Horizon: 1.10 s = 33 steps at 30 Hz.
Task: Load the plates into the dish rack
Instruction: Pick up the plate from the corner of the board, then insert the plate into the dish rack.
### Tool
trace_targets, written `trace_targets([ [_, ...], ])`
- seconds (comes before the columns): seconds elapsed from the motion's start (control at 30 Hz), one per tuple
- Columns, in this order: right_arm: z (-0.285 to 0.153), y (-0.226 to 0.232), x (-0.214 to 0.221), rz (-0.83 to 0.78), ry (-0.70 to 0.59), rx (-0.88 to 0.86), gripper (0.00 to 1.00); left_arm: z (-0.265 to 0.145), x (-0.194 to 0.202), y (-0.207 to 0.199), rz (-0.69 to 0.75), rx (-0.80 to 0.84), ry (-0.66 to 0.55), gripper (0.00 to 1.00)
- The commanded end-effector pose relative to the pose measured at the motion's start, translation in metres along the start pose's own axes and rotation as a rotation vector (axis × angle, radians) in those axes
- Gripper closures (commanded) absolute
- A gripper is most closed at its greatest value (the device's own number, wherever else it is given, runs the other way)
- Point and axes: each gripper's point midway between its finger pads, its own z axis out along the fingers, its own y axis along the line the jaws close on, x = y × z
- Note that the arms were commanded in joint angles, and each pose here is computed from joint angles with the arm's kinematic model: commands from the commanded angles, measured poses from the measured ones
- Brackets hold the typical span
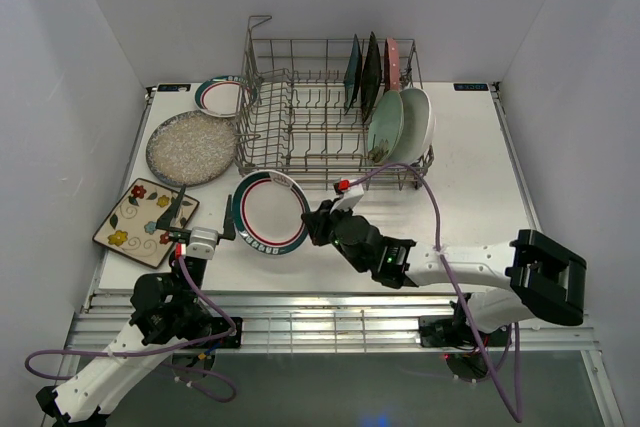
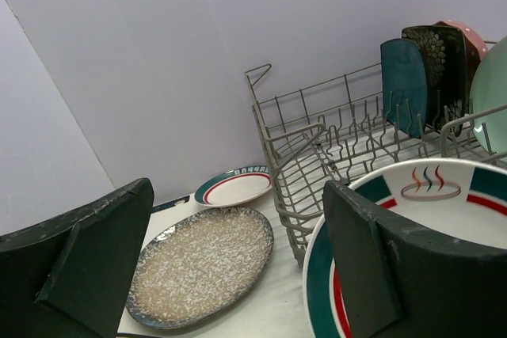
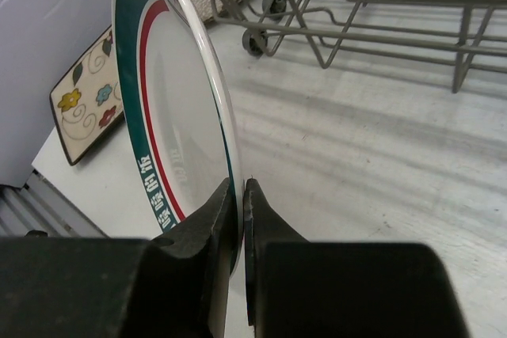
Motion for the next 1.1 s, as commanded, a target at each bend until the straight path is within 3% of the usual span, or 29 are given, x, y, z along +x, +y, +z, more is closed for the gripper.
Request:
trace_targets([
  [0.0,-0.012,0.002,-0.052,0.021,-0.157,0.036,0.92,-0.004,-0.02,0.017,-0.04,-0.045,-0.062,0.02],
  [1.07,-0.082,0.007,-0.259,-0.144,-0.578,0.289,0.92,-0.004,-0.012,0.008,-0.019,-0.016,-0.051,0.02],
])
